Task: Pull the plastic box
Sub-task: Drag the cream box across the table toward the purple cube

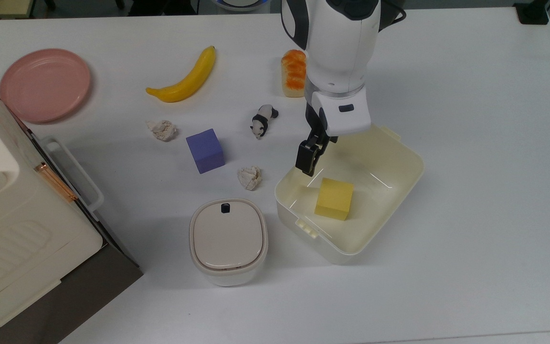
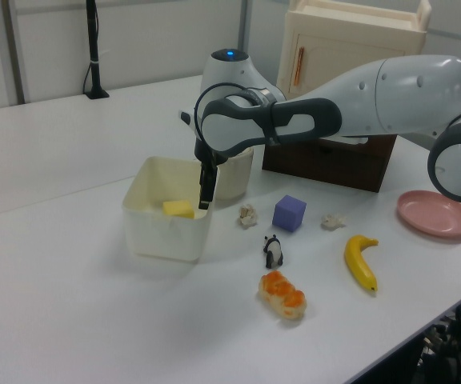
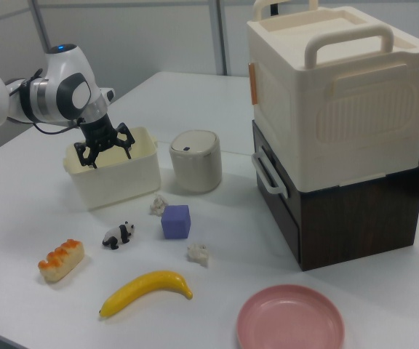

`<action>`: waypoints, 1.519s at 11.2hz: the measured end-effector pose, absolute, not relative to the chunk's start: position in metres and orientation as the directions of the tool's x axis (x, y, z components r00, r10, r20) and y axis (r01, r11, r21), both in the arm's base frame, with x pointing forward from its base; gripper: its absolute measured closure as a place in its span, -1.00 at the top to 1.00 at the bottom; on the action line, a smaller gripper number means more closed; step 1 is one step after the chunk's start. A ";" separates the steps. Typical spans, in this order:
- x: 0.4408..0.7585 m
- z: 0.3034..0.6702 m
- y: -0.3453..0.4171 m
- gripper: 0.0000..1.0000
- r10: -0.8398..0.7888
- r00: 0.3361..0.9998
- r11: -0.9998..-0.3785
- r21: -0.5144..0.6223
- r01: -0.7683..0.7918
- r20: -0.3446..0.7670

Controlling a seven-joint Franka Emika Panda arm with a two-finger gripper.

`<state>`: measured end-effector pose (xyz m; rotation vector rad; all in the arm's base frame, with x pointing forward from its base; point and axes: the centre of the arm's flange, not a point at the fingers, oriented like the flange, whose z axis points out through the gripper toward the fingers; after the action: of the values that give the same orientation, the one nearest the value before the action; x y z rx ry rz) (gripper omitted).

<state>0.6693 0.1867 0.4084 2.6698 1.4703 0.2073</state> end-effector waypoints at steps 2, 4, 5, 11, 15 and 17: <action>0.664 0.403 0.184 1.00 0.846 0.530 -0.533 0.132 0.836 0.064; 0.656 0.399 0.179 1.00 0.849 0.526 -0.527 0.133 0.840 0.039; 0.653 0.398 0.174 1.00 0.847 0.531 -0.530 0.132 0.838 0.031; 0.640 0.395 0.147 1.00 0.827 0.561 -0.557 0.124 0.821 0.002; 0.625 0.394 0.131 1.00 0.826 0.563 -0.554 0.130 0.822 -0.033; 0.618 0.395 0.121 1.00 0.819 0.572 -0.564 0.128 0.816 -0.041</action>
<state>0.6178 0.1214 0.3954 2.6667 1.3940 0.0349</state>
